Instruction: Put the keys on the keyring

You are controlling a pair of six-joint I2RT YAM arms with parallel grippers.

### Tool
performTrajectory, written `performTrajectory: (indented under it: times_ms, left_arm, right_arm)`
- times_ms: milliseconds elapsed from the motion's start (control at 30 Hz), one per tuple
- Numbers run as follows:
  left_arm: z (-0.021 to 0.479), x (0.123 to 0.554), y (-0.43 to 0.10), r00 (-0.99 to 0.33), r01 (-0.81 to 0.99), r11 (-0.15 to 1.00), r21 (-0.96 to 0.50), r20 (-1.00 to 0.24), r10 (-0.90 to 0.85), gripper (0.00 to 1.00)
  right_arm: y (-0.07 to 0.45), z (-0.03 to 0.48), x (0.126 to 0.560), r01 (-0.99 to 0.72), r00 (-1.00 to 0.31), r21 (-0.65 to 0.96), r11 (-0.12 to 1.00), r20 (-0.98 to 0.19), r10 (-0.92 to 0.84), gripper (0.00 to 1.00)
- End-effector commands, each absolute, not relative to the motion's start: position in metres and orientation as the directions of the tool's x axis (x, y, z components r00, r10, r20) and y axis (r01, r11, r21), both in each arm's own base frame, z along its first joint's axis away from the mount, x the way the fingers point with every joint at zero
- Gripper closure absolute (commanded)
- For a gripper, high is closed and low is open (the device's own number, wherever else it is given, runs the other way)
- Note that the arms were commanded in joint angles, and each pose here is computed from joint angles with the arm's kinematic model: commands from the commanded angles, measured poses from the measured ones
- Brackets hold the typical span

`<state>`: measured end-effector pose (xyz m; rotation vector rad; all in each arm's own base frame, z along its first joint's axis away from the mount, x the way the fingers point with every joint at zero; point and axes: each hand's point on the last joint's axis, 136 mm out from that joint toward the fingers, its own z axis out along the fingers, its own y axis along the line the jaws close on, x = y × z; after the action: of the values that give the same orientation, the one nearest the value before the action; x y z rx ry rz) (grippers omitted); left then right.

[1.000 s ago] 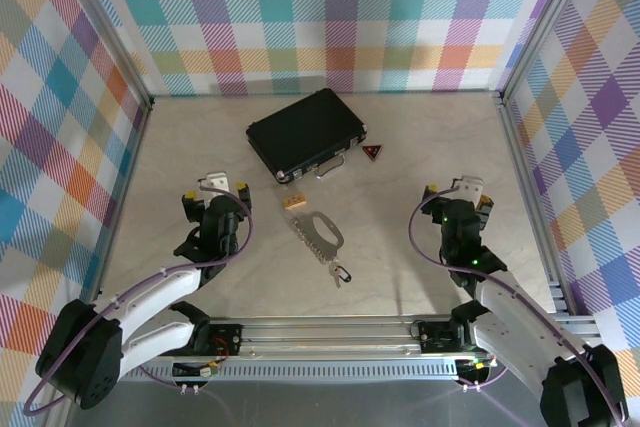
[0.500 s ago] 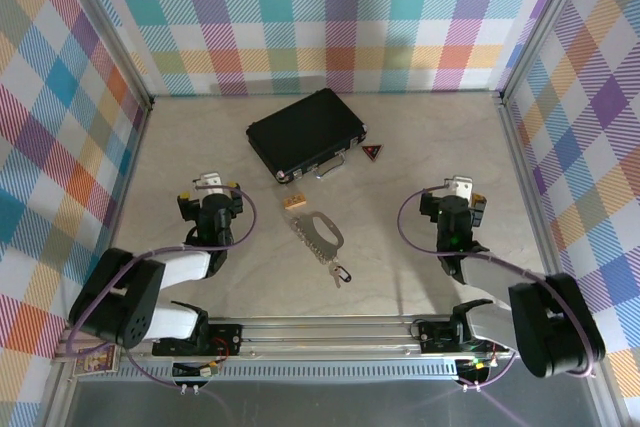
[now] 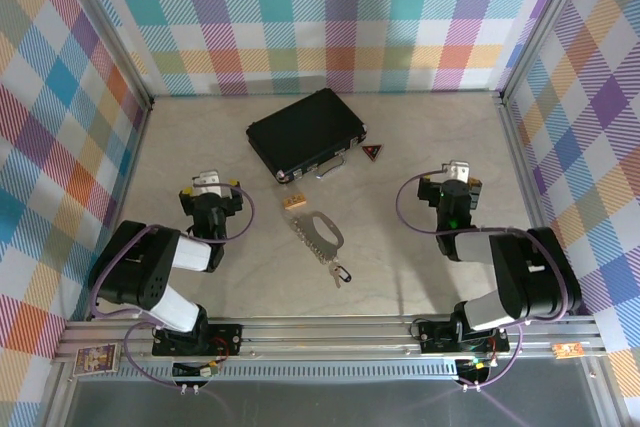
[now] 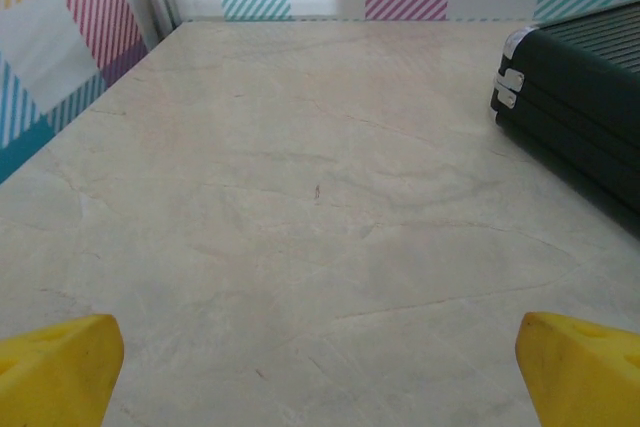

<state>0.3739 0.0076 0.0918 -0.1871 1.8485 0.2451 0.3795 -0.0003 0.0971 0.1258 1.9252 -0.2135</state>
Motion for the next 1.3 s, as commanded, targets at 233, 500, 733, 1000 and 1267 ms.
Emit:
performTrajectory:
  times_ms: [233,500,733,1000,1267]
  left_arm:
    - [0.089,0.389,0.006,-0.3,-0.21,0.978,-0.005,-0.951,-0.07,0.0]
    - [0.087,0.391,0.007,-0.314,-0.207,0.978,-0.013,-0.946,-0.079,0.0]
    - [0.085,0.395,0.008,-0.335,-0.207,0.978,-0.013,-0.939,-0.083,0.0]
    - [0.085,0.395,0.008,-0.335,-0.206,0.978,-0.013,-0.939,-0.083,0.0]
    - [0.086,0.395,0.008,-0.333,-0.209,0.978,-0.011,-0.94,-0.082,0.0]
  right_arm:
    - [0.006,0.1,0.4,0.069,-0.371,0.016,0.998,-0.928,0.04,0.01]
    - [0.003,0.093,0.397,0.065,-0.344,0.038,0.997,-0.937,0.058,0.01]
    - [0.003,0.092,0.397,0.064,-0.349,0.04,0.997,-0.935,0.06,0.01]
    - [0.003,0.093,0.397,0.065,-0.344,0.038,0.997,-0.937,0.058,0.01]
    - [0.002,0.093,0.397,0.066,-0.345,0.039,0.997,-0.937,0.059,0.01]
